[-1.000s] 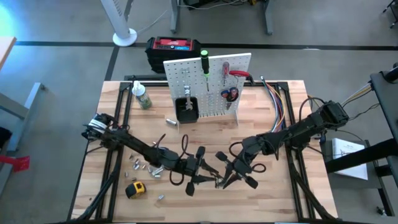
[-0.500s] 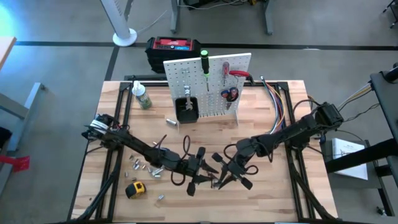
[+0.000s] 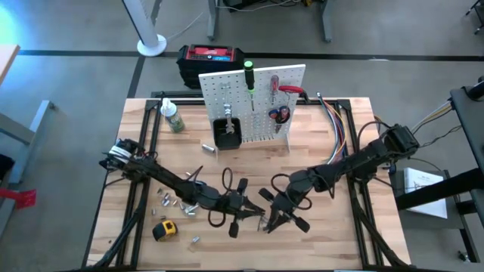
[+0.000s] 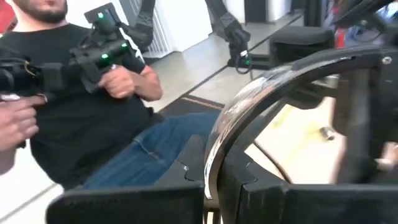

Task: Hang tools onto peg board
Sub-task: Hang the safety glasses on the pegboard

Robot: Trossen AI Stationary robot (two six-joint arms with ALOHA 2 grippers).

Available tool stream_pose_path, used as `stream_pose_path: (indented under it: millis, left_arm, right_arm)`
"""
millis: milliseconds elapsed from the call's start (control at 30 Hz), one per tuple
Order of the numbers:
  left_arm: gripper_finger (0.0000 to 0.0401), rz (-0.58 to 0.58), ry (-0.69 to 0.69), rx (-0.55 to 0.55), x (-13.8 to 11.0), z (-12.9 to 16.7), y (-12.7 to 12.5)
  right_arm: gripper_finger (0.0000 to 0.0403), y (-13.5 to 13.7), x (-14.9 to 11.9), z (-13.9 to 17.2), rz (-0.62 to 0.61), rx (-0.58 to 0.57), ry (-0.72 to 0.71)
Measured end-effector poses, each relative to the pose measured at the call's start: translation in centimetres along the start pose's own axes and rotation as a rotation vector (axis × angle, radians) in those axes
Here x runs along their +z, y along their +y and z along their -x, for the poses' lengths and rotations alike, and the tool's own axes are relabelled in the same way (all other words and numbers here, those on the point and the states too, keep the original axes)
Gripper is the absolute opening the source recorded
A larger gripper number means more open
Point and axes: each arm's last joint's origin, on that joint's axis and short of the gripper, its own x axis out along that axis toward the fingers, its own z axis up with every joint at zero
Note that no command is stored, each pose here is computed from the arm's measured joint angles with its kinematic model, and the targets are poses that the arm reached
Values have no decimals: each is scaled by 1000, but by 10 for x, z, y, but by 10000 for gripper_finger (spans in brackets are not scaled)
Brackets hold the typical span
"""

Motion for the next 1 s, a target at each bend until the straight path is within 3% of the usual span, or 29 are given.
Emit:
stream_pose_path:
  millis: [400,633,1000]
  left_arm:
    - [5,-126,24,171,1,2,3]
    - [7,-205,32,272,9,6,4]
    - [9,-260,67,279,12,8,4]
  right_arm:
    - [0,17,-7,-9,-82,-51,33]
    - [0,16,-2,-6,-91,-167,-8]
    - [0,28,11,1,-51,-208,-62]
